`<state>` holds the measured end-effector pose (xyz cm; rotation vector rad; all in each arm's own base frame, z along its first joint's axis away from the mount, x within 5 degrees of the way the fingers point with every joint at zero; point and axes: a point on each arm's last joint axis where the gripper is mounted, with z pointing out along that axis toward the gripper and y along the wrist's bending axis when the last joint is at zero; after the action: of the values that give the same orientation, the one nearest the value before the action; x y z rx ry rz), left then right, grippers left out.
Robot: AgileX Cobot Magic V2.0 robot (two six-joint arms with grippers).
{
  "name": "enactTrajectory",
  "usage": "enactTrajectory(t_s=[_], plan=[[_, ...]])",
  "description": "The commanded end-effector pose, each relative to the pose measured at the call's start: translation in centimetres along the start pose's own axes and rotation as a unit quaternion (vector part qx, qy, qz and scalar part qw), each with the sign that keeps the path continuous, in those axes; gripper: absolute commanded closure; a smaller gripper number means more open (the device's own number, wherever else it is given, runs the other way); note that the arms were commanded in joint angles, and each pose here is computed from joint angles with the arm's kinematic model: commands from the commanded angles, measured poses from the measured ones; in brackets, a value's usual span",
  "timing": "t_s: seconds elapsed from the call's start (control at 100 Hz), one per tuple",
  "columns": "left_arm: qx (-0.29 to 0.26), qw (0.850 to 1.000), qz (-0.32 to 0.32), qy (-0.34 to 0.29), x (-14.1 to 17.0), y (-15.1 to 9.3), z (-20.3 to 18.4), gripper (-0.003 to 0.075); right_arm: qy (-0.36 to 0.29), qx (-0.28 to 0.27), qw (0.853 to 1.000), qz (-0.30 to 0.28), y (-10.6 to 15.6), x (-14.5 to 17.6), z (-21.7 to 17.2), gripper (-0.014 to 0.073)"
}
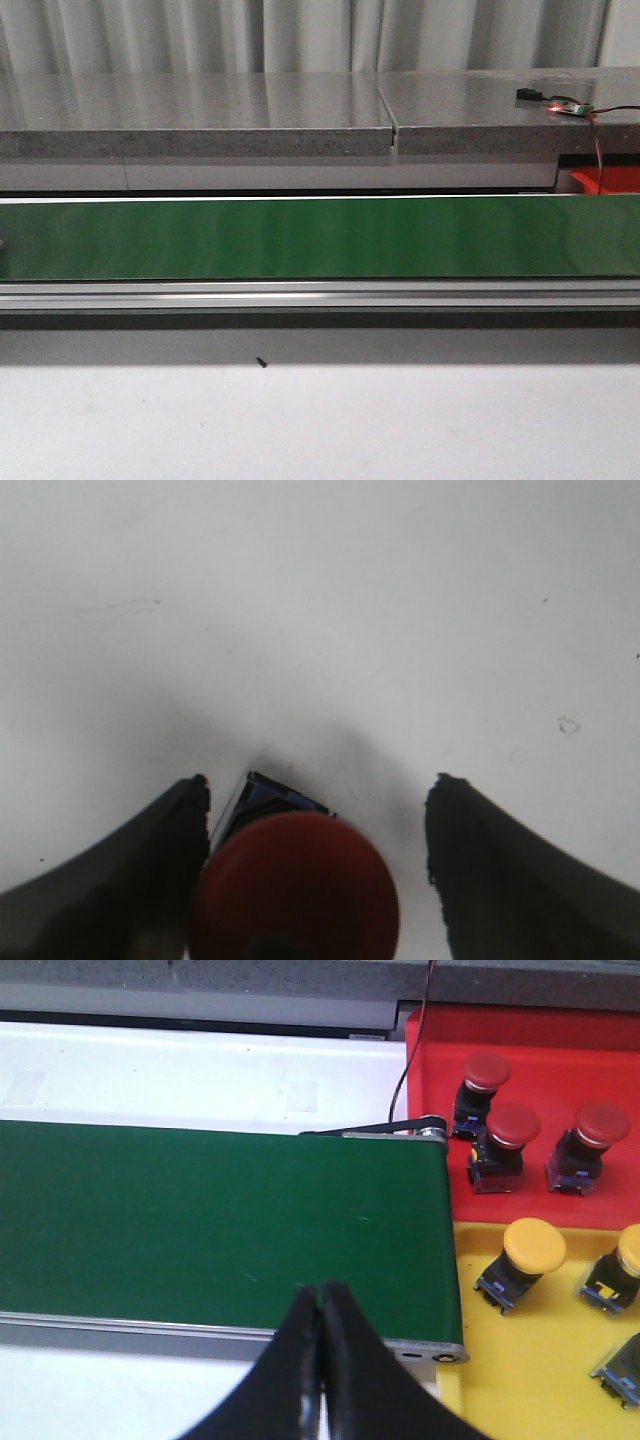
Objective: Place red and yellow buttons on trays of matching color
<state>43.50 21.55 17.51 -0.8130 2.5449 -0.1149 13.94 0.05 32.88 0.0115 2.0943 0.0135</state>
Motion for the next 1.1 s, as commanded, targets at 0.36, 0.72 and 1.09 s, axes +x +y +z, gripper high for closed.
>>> enactTrajectory(t_s=[0.36, 0.72, 1.09], plan=[[0.016, 0.997, 0.002, -0.074, -2.1, -1.1, -3.9, 0.0451, -0.046, -0.001, 0.999, -0.005, 0.1, -1.3, -0.6, 0.0662], [0.022, 0.993, 0.016, -0.115, -2.8, -1.9, -10.1, 0.0457, -0.046, -0.001, 0.999, -0.005, 0.1, -1.3, -0.6, 0.0662], [0.038, 0.992, 0.022, -0.114, -0.7, -2.8, -16.2, 0.0457, -0.046, -0.001, 0.999, -0.005, 0.1, -1.3, -0.6, 0.0662]])
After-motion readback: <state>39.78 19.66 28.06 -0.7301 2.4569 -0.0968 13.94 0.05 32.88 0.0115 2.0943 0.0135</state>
